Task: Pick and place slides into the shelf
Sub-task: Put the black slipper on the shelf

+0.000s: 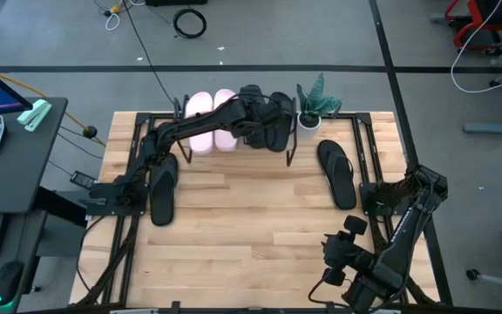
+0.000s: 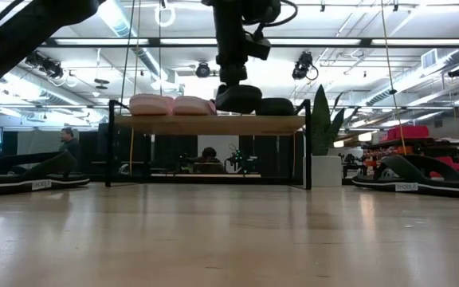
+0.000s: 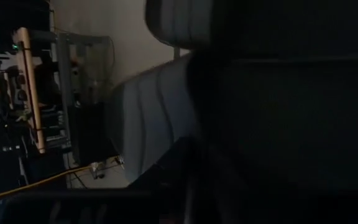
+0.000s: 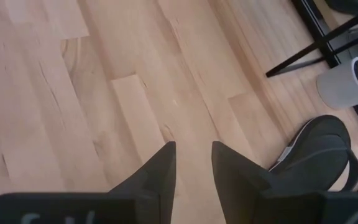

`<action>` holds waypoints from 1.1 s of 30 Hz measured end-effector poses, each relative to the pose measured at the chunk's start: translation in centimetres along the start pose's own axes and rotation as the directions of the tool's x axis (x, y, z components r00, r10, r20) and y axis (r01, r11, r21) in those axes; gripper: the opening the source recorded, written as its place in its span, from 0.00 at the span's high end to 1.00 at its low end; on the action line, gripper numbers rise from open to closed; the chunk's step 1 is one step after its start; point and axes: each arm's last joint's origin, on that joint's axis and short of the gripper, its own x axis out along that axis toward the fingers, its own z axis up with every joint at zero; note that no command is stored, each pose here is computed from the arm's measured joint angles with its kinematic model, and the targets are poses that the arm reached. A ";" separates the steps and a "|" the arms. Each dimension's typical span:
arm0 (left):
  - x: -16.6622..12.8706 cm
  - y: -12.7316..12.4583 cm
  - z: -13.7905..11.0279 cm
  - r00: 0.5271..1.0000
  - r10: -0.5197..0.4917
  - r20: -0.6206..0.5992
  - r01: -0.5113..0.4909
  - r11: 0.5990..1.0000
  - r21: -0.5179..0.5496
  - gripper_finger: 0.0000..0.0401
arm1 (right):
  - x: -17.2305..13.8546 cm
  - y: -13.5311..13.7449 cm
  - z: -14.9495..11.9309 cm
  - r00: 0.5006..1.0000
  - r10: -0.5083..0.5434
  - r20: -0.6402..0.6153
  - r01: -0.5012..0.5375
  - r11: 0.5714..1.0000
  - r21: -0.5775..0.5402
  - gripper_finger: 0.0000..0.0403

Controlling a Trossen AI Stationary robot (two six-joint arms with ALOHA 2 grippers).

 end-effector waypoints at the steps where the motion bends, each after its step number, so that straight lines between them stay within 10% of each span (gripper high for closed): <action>1: 0.0 -0.1 -0.2 1.000 -0.006 -0.014 0.007 1.000 0.012 0.80 | 0.0 0.0 0.0 1.000 0.000 0.000 0.000 1.000 0.000 0.73; 33: -8.2 -0.9 -0.3 0.991 0.047 0.124 -0.025 0.985 -0.168 0.67 | 0.0 0.0 0.0 1.000 -0.001 0.001 0.001 0.998 -0.057 0.73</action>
